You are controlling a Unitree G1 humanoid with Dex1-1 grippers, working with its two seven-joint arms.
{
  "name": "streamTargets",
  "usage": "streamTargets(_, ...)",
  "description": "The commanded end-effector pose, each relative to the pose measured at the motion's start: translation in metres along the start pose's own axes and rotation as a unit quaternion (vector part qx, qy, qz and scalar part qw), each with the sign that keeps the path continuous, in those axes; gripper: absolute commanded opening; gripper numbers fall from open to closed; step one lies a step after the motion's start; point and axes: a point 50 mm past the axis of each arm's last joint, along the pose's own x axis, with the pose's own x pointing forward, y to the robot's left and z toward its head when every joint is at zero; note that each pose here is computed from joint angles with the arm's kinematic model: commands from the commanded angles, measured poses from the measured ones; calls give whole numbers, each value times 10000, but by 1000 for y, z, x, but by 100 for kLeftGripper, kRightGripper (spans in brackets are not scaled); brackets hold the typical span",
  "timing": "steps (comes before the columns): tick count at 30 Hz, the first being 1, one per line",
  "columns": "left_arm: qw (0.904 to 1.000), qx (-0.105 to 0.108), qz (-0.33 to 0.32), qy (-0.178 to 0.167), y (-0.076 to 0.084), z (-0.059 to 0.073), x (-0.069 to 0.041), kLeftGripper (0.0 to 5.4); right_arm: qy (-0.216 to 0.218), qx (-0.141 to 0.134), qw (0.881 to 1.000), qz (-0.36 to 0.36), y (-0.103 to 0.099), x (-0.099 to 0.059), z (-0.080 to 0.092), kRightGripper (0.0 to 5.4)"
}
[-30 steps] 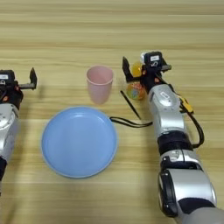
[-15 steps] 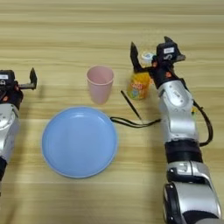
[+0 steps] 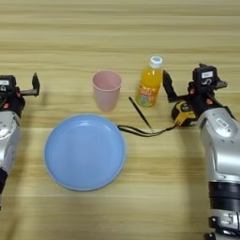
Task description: Move the objects on the table
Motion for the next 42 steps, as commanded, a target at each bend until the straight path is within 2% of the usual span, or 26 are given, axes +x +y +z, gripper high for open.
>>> streamTargets(1, 10000, 42, -19, 3, -3, 1, 2, 540, 265, -62, 9996, 64, -4, -7, -4, 535)
streamTargets(12, 10000, 49, -21, 6, -2, 2, 3, 540, 1200, -90, 9927, -89, -17, -10, -35, 535)
streamTargets(17, 10000, 51, -22, 12, -2, 1, 3, 540, 1468, -60, 9891, -101, -21, -9, -46, 535)
streamTargets(26, 10000, 55, -24, 19, -2, 1, 3, 540, 1854, 22, 9823, -262, -32, -7, -64, 535)
streamTargets(41, 10000, 58, -23, 22, -1, 1, 3, 540, 2255, 129, 9742, -27, -30, -9, -81, 535)
streamTargets(42, 10000, 58, -22, 21, -1, 1, 3, 540, 2280, 160, 9735, -2, -29, -10, -82, 517)
